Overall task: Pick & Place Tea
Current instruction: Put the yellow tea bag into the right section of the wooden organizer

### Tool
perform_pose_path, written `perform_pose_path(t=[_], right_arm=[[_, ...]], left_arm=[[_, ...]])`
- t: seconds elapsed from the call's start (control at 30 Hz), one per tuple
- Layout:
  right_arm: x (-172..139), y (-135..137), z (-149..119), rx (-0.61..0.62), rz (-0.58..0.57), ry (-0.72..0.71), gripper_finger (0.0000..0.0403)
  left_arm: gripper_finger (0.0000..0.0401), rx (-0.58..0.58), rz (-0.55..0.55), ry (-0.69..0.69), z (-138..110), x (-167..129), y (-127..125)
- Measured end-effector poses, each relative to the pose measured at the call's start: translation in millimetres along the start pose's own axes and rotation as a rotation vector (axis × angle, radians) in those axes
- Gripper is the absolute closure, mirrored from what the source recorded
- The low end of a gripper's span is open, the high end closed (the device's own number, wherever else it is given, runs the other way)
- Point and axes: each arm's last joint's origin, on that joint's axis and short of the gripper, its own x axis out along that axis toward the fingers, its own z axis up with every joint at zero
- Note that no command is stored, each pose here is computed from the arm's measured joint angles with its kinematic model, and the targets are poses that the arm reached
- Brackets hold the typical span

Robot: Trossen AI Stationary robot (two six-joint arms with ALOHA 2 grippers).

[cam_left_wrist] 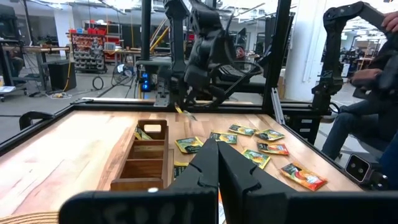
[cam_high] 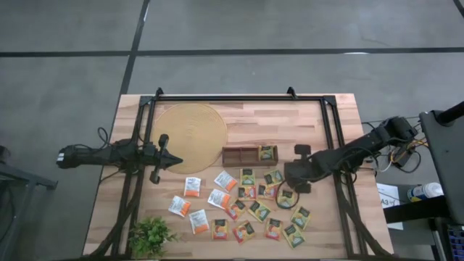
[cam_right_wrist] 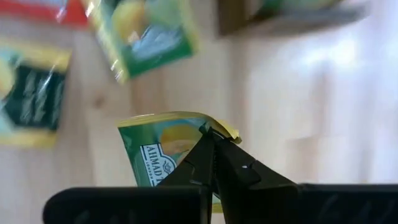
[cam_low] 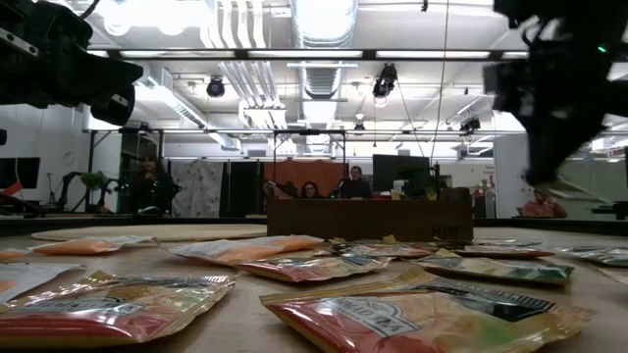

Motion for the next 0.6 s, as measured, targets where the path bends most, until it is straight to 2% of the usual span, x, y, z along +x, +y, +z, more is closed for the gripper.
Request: perform_pose_path(t=[0.27, 0.6], right_arm=[[-12, -15, 48, -0.017, -0.145, -0.074, 0.0395], [2, -34, 90, -0.05, -0.297, -0.055, 0.0395]], left_arm=[[0.0401, 0.0, 0.0, 0.001, 0, 0, 0], [0.0401, 0.0, -0.001, 0.001, 0, 0, 0]])
